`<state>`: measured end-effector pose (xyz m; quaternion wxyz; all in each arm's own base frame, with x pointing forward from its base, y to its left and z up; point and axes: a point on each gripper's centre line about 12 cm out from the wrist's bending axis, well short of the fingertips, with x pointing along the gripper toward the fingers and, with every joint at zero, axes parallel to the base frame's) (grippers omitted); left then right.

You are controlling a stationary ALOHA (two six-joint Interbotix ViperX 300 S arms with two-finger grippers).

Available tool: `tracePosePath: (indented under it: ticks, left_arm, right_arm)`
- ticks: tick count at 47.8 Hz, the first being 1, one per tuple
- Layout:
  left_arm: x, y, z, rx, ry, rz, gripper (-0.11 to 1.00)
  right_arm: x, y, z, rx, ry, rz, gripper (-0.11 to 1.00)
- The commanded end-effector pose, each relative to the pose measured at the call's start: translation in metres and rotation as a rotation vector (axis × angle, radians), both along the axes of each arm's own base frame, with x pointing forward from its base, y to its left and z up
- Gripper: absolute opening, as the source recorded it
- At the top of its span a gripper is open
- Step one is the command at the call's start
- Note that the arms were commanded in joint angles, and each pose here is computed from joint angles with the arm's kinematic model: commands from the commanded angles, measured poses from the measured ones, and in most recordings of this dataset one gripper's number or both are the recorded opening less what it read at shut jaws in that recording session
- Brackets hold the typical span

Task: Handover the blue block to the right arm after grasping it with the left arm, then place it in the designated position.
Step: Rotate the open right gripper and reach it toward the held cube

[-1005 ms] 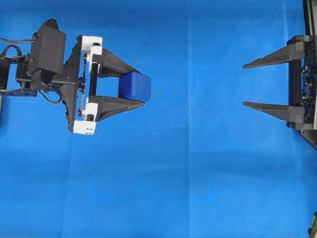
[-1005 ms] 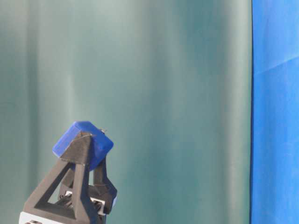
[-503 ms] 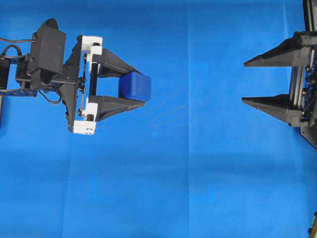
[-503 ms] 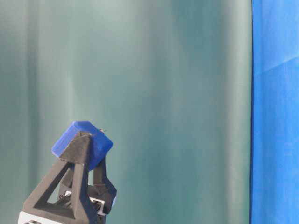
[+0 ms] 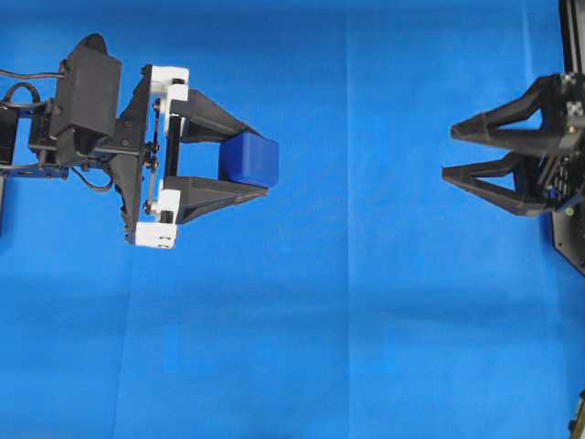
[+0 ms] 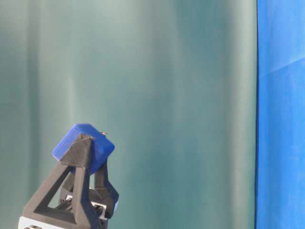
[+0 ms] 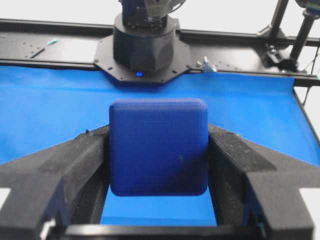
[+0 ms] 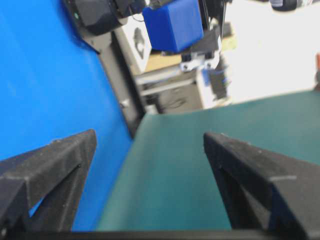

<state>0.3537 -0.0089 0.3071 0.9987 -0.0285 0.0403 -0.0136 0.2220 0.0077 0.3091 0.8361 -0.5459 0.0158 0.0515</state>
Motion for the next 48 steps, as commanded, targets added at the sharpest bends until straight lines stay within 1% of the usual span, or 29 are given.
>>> tracePosePath:
  ticks: [1,4,10,48]
  left_arm:
    - [-0.0024,-0.0005,0.0126,-0.004,-0.041,-0.001,0.48]
    - [-0.0024,-0.0005,0.0126,-0.004,-0.041,-0.001,0.48]
    - [-0.0024,-0.0004,0.0126,-0.009,-0.041,0.0,0.48]
    - [-0.0024,-0.0005,0.0129,-0.007,-0.044,-0.001,0.48]
  right_arm:
    - [0.0037,0.0032,0.0082,-0.06,-0.025,0.028,0.94]
    - [0.0043,0.0037,0.0079,-0.096,-0.025,0.034,0.94]
    - [0.0047,0.0038,0.008,-0.116,-0.024,0.037,0.94]
    - [0.0048,0.004,0.0093,-0.117,-0.028,0.039,0.94]
